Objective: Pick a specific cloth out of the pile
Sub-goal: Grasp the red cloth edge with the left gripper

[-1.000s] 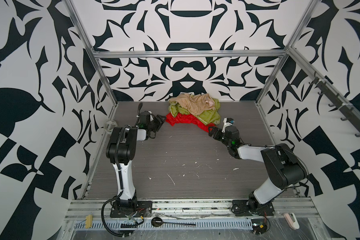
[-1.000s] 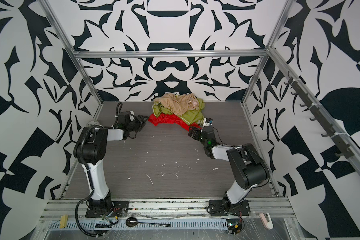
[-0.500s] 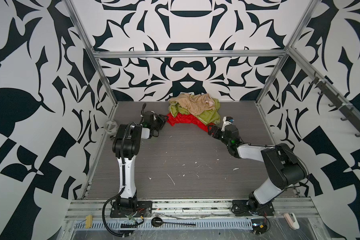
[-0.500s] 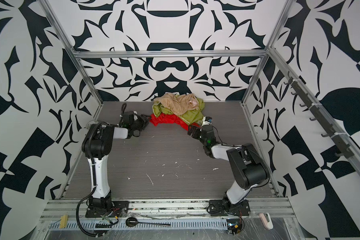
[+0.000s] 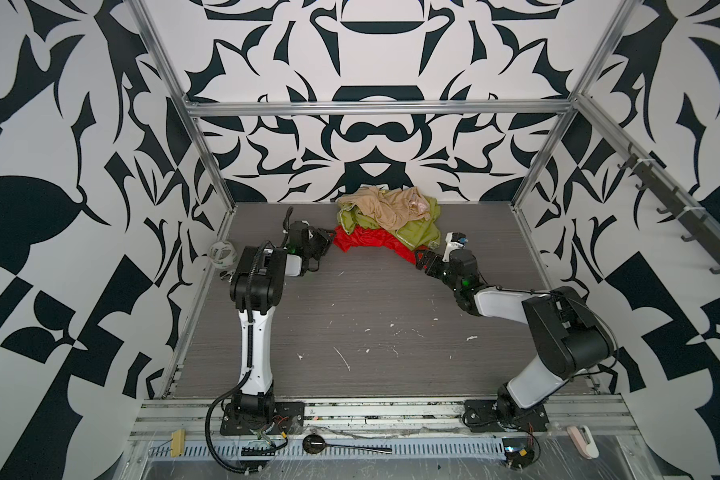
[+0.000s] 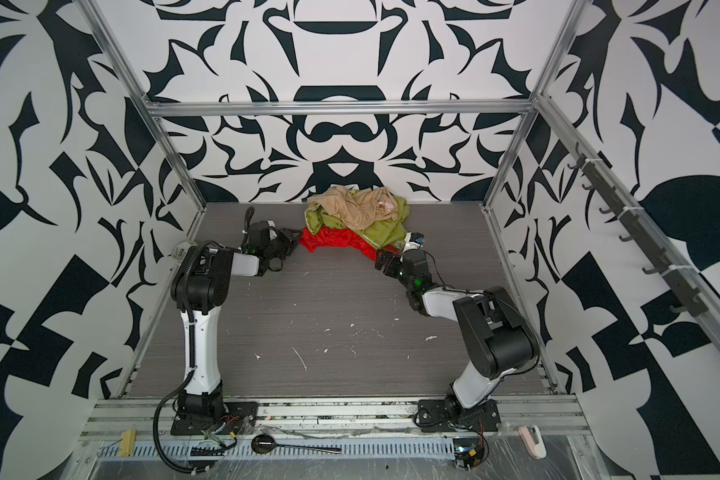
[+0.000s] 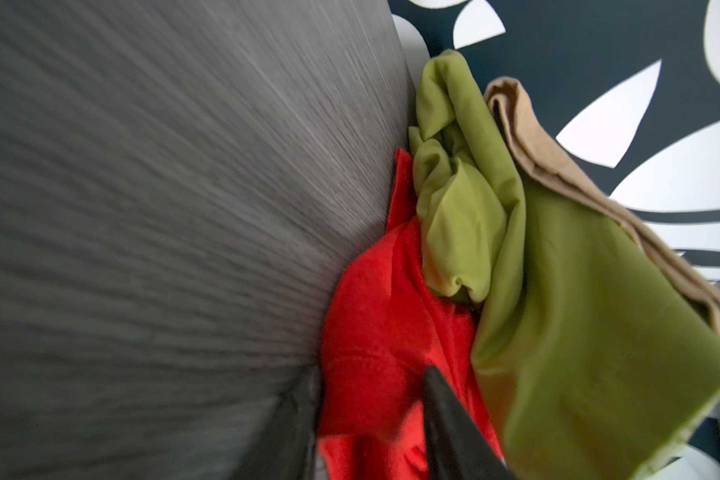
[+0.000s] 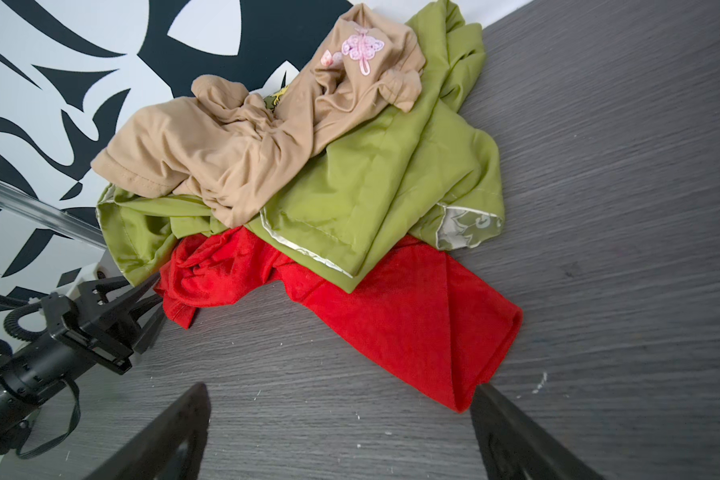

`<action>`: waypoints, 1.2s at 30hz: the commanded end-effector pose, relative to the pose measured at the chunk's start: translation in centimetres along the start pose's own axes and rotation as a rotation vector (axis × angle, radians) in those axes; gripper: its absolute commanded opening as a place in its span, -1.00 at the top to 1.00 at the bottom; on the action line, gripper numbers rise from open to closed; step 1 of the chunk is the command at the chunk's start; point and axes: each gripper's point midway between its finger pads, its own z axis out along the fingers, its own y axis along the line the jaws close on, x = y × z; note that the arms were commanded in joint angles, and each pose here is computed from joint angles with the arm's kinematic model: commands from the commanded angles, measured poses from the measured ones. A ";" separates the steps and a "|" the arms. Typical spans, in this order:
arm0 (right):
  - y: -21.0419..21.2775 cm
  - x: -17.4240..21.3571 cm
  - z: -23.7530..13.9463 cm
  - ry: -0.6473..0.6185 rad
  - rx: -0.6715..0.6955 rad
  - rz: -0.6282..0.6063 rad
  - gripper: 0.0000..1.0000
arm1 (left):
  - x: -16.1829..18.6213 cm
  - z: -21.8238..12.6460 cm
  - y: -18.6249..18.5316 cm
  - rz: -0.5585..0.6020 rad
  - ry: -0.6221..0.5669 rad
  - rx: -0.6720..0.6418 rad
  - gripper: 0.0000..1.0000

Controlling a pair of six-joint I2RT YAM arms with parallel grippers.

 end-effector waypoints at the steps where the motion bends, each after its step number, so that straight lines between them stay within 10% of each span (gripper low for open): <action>1: 1.1 -1.1 0.0 -0.033 -0.029 -0.014 -0.99 | 0.1 0.6 0.8 -0.010 -0.003 0.003 0.38; 12: 1.3 -1.3 -0.6 -0.038 -0.033 -0.003 -0.99 | 0.1 -0.1 -1.0 -0.005 0.002 0.058 1.00; 36: 2.9 -3.5 -2.1 -0.066 -0.044 -0.037 -0.99 | -0.3 -4.6 -14.2 0.123 -0.016 0.245 1.00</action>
